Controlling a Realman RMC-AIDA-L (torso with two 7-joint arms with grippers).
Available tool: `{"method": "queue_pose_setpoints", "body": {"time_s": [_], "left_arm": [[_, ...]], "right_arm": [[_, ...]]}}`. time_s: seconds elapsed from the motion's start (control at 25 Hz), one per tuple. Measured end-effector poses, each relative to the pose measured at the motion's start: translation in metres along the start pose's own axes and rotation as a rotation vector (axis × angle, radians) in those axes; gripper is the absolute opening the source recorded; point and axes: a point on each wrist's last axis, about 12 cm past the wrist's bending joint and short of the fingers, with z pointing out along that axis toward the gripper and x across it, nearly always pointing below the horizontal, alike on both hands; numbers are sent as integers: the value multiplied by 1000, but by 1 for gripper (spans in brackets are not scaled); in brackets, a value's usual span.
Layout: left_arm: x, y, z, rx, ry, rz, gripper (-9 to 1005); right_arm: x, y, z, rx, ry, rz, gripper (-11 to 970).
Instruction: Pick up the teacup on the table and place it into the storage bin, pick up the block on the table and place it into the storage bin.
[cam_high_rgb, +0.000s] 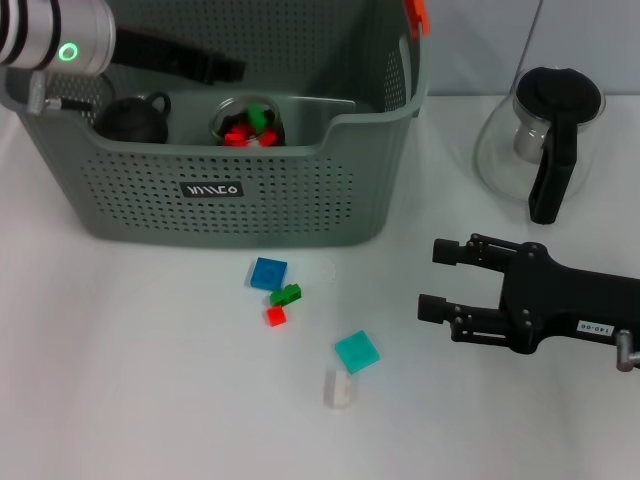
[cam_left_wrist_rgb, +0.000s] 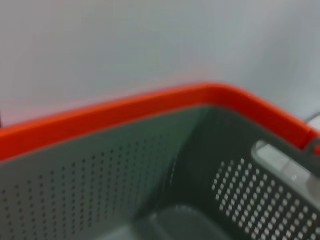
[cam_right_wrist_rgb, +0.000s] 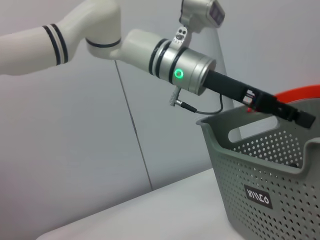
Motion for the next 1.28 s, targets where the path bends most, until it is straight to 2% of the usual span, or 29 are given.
{"method": "queue_pose_setpoints", "body": {"time_s": [0.12,0.24,0.28,0.36,0.4,0.52,0.64,0.8,0.96,1.12,1.28], "left_arm": [[0,-3,-13,21,-85,1,235],[8,-9,-36,87,-247,17,343],[8,-9,-36,87,-247,17,391],[37,-20,-68,246,-447,72,486],[42,-21,-72,270,-469,82,533],[78,-24,-88,370,-531,114,604],[127,-28,-94,424,-539,164,676],[177,-40,-91,439,-477,207,655],[210,-55,-73,444,-383,262,634],[222,-61,-49,445,-318,280,613],[219,-60,-20,413,-228,280,593]], "right_arm": [[0,0,0,0,0,0,821],[0,0,1,0,-4,1,821],[0,0,0,0,-4,1,821],[0,0,1,1,-5,3,821],[0,0,0,1,-5,4,820],[0,0,0,1,-3,5,820],[0,0,-1,5,1,7,820],[4,-1,-7,26,11,15,820],[5,-2,-10,42,12,19,820],[5,-2,-10,48,10,20,820],[5,-2,-9,46,8,19,820]]}}
